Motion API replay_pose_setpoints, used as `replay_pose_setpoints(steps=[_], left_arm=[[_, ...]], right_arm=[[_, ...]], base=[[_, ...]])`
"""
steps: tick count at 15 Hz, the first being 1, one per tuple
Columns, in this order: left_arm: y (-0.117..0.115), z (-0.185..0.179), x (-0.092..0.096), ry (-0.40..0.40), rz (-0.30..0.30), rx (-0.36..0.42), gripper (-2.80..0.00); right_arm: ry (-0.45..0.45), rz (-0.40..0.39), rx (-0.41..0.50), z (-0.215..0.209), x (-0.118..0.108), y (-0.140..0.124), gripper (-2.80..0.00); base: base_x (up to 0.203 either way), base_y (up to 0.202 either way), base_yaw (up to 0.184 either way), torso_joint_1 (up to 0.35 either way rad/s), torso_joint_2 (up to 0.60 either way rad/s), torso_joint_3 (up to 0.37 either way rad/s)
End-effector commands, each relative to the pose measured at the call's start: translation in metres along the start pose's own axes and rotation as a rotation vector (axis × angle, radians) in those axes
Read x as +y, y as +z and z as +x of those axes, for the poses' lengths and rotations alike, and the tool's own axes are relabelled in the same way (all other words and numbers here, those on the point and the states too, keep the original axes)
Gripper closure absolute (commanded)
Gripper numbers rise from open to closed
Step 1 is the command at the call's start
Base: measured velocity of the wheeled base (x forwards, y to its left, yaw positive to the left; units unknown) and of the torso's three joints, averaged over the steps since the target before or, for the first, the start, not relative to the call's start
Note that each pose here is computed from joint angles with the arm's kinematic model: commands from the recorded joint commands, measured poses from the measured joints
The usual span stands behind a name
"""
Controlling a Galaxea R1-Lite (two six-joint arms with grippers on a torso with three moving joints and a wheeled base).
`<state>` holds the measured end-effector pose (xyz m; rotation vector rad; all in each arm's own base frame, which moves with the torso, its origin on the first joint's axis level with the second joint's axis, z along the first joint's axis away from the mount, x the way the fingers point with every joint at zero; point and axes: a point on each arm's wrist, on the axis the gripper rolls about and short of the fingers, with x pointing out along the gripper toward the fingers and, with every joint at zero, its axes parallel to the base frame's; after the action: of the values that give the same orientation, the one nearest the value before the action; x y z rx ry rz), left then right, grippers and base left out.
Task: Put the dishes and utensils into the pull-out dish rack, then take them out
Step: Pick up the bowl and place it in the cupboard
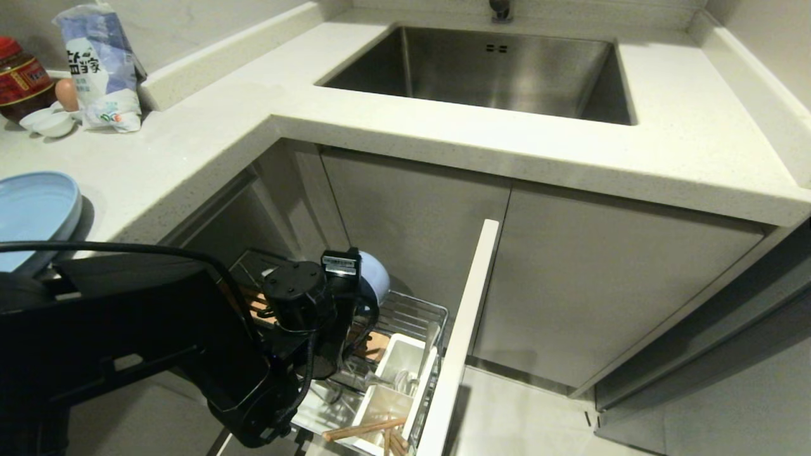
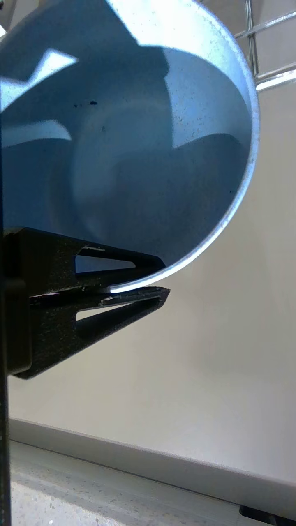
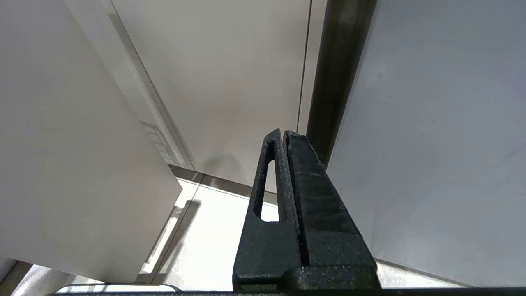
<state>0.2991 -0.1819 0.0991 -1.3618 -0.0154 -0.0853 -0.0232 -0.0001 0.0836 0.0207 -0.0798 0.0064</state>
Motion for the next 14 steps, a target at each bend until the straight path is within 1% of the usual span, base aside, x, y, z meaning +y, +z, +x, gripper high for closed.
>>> replay_pose_setpoints(steps=[1,2,4,6,9,14], left_arm=[[0.006,-0.005,-0.011,-0.027,-0.038,-0.011,0.0],[0.008,-0.008,-0.012,-0.023,-0.051,-0.008,0.0],[0.009,-0.011,-0.006,-0.003,-0.08,0.004,0.0],[0.009,-0.012,-0.005,-0.002,-0.087,0.024,0.0],[0.006,-0.012,0.006,0.032,-0.107,0.031,0.0],[0.002,-0.01,0.015,0.054,-0.101,0.036,0.0]], right_arm=[[0.0,0.001,0.025,0.001,0.0,-0.007,0.0],[0.0,-0.001,0.025,0.001,0.0,-0.007,0.0],[0.0,0.0,0.025,0.001,0.0,-0.007,0.0],[0.0,-0.001,0.025,0.001,0.0,-0.007,0.0],[0.0,0.001,0.025,0.001,0.0,-0.007,0.0],[0.0,-0.001,0.025,0.001,0.0,-0.007,0.0]], base=[[0.0,0.0,0.0,0.0,0.0,0.0],[0.0,0.0,0.0,0.0,0.0,0.0],[0.0,0.0,0.0,0.0,0.0,0.0],[0.0,0.0,0.0,0.0,0.0,0.0],[0.0,0.0,0.0,0.0,0.0,0.0],[0.0,0.0,0.0,0.0,0.0,0.0]])
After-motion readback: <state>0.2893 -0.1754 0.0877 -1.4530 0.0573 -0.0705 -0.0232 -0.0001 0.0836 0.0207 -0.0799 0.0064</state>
